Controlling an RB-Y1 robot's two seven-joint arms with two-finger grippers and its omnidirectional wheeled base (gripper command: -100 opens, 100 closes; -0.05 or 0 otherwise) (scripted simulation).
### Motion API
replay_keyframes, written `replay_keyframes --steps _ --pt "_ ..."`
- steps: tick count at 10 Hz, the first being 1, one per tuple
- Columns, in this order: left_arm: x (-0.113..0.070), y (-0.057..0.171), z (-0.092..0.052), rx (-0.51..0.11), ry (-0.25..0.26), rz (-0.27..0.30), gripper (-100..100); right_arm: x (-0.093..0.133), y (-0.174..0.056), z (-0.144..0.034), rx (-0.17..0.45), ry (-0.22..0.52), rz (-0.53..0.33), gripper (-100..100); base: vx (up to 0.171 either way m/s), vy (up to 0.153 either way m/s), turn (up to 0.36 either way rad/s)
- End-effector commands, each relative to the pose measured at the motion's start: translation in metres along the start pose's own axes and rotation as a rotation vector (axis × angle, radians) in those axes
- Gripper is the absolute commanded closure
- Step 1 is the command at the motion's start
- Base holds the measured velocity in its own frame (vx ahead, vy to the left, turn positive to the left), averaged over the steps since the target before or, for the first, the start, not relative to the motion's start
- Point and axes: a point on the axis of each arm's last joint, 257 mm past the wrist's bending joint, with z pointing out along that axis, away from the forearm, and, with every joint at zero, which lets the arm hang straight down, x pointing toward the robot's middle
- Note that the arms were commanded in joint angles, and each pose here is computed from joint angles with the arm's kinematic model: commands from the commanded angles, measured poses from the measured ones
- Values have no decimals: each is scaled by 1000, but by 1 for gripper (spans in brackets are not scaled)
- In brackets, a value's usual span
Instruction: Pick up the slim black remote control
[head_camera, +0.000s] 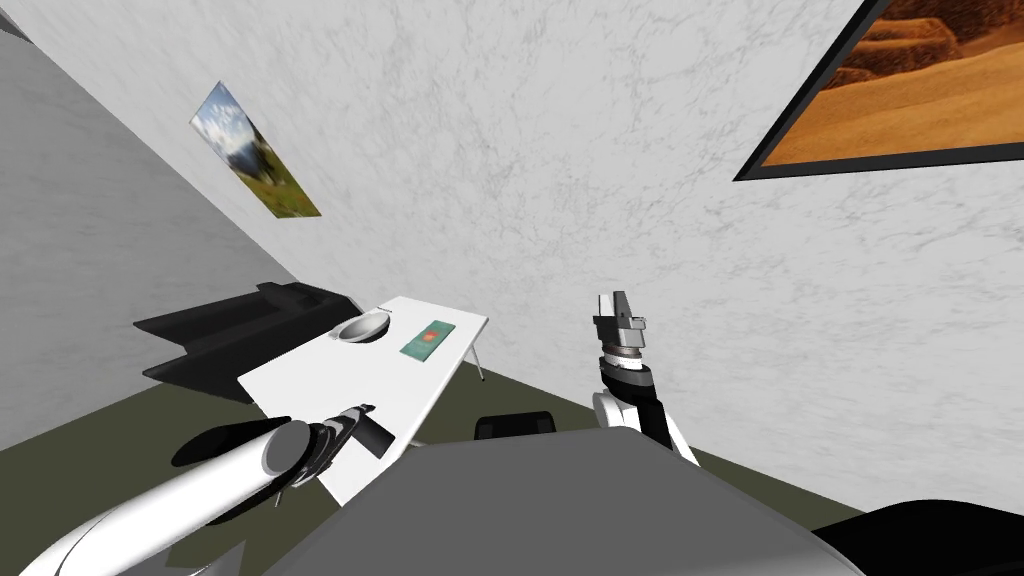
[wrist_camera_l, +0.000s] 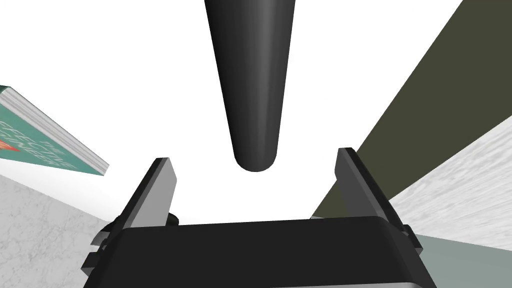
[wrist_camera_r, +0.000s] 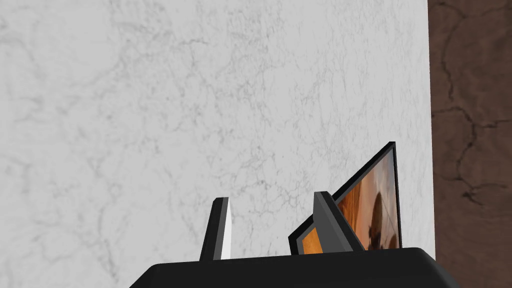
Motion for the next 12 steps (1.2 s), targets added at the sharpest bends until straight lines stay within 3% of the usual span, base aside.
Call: replay_keyframes --steps 1,8,9,10,11,12 --pt "7 17 1 -47 39 4 -100 0 0 0 0 0 0 0 33 7 -143" --pt "25 62 -2 -177 147 15 -100 0 0 0 0 0 0 0 32 10 -99" --pt "23 59 -2 -164 136 13 -100 0 0 0 0 0 0 0 14 7 -13" --pt "23 60 -2 -167 139 14 0 0 0 0 0 0 0 0 0 0 0" --pt "23 59 6 -166 138 9 -100 0 0 0 0 0 0 0 -17 1 -23" --pt "23 58 11 -166 138 7 -100 0 0 0 0 0 0 0 -33 3 -34"
